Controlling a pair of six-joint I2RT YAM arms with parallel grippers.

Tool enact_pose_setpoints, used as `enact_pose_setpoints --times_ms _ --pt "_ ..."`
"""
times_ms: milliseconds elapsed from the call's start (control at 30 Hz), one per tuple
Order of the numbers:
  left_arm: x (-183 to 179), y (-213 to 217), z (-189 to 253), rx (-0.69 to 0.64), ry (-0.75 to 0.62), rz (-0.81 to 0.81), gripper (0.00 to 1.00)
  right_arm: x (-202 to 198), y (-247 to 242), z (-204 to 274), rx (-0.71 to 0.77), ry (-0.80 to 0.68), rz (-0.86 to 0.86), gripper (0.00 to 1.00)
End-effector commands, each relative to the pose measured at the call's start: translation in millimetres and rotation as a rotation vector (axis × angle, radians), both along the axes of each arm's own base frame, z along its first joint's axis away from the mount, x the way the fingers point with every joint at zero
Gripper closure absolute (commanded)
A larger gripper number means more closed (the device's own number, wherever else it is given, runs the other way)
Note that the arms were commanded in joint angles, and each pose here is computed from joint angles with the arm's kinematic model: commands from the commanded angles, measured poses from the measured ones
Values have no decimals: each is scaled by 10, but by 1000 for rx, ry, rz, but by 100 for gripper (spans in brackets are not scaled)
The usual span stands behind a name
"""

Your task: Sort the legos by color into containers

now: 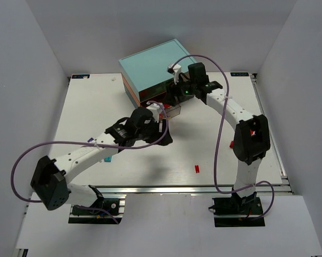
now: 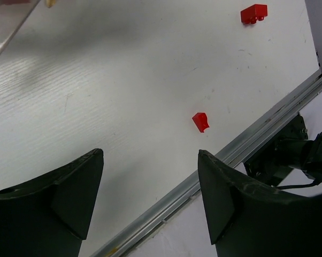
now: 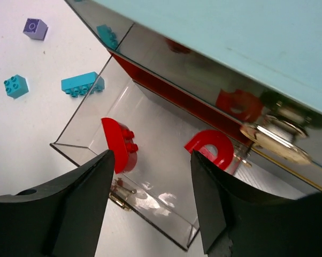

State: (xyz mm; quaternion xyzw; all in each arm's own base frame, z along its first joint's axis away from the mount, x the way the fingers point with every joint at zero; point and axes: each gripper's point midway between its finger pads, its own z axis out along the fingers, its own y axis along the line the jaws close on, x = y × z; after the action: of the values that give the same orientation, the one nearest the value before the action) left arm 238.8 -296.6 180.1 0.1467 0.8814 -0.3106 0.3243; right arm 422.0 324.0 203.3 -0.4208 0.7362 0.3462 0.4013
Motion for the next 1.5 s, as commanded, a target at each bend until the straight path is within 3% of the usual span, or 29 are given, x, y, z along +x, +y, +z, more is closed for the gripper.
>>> enact_pose_setpoints --times_ms 0,67,100,200,300,333,400,467,500,600,667,833,967,1467 --pt "97 -272 135 -33 -33 -73 21 59 -201 598 41 -87 -74 36" --pt "76 -388 109 -32 -29 -125 30 129 -444 724 39 -89 -174 44" --pt "45 -453 75 -22 -20 -149 34 222 -612 755 27 -74 -300 63" --pt "81 -707 62 -15 4 -205 48 324 -1203 714 -9 -28 -535 100" --pt "-4 -922 -175 36 85 -255 49 333 -1779 555 -50 94 -746 100" --pt "29 -1033 -68 26 77 -259 47 244 -1940 419 -79 164 -758 100" --pt "-46 -1091 -273 98 148 -244 36 102 -2021 274 -84 253 -734 99" --pt "-46 -1166 -253 110 187 -201 31 -14 -2249 188 -95 285 -727 84" --pt "-118 -1151 -388 160 231 -189 30 -101 -2252 120 -90 313 -694 67" --pt "-130 -1181 -416 216 309 -107 28 -222 -2525 50 -83 339 -678 47" --pt "-181 -1314 -311 208 347 -62 27 -248 -2606 43 -67 335 -660 44" --pt "-336 -1344 -572 299 491 117 27 -203 -2790 52 -44 304 -673 44" --pt "-539 -1472 -789 298 580 237 26 -183 -2896 104 -33 298 -690 43" --pt "-477 -1674 -1366 376 549 410 27 -501 -3042 160 -56 271 -737 42"
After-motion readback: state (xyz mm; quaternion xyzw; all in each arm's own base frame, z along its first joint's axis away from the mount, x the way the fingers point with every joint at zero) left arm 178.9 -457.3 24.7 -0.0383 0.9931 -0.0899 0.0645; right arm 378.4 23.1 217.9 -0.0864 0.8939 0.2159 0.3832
